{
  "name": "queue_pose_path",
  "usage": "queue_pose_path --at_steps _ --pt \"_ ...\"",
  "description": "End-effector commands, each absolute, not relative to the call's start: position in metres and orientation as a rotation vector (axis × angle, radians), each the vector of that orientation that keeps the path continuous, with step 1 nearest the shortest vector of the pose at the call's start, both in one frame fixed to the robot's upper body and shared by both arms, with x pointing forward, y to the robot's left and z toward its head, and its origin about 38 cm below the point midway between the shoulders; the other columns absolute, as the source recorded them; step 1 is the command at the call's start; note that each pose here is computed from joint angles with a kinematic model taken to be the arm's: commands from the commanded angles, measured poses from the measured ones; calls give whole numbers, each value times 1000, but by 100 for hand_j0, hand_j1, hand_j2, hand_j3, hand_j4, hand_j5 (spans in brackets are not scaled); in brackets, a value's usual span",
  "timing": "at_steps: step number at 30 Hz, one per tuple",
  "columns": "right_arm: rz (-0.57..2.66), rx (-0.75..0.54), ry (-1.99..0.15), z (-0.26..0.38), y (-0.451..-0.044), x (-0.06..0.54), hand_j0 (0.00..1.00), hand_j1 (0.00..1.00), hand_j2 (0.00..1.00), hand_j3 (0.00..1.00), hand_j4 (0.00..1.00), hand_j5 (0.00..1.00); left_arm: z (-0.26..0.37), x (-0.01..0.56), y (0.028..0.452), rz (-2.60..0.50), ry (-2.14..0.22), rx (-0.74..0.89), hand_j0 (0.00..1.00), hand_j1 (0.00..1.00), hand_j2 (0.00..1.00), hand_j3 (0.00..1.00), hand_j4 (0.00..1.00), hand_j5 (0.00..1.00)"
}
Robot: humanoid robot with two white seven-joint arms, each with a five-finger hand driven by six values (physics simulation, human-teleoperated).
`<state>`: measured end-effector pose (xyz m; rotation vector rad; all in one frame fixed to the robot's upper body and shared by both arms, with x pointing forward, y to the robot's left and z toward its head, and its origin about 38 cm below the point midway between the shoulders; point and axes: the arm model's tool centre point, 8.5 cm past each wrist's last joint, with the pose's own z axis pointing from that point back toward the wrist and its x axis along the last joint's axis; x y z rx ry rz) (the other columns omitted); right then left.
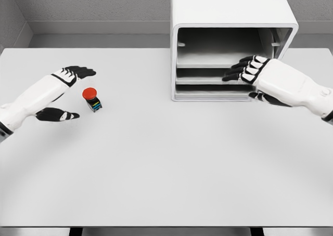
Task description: Slide open multi-storey tabletop storage cabinets and put open load switch and slide close multi-storey tabletop storage cabinets
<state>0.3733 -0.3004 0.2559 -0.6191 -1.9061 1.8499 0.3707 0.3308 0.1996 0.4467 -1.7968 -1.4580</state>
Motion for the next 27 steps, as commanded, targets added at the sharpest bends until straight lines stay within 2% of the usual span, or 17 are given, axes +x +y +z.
queue_pose_path --at_steps 1,6,7,8,9,14,27 --pt "1842 -562 -1882 239 -296 377 76 76 76 76 76 76 190 375 333 -1428 -1782 415 100 100 100 100 100 100" --pt "1821 -544 -1867 230 -294 390 76 76 76 76 76 76 170 398 328 -1369 -1762 350 100 100 100 100 100 100" --pt "1819 -540 -1873 230 -291 393 75 75 75 75 75 75 170 398 327 -1368 -1761 346 100 100 100 100 100 100" --pt "1811 -540 -1875 230 -290 395 68 68 68 68 68 68 166 399 327 -1367 -1752 337 100 100 100 100 100 100" --pt "1809 -536 -1877 229 -289 397 68 68 68 68 68 68 165 399 324 -1373 -1751 329 100 100 100 100 100 100" --pt "1773 -540 -1889 230 -284 413 73 73 73 73 73 73 154 411 326 -1360 -1715 300 100 100 100 100 100 100" --pt "1748 -510 -1897 225 -272 428 73 73 73 73 73 73 150 421 328 -1330 -1709 278 100 100 100 100 100 100"
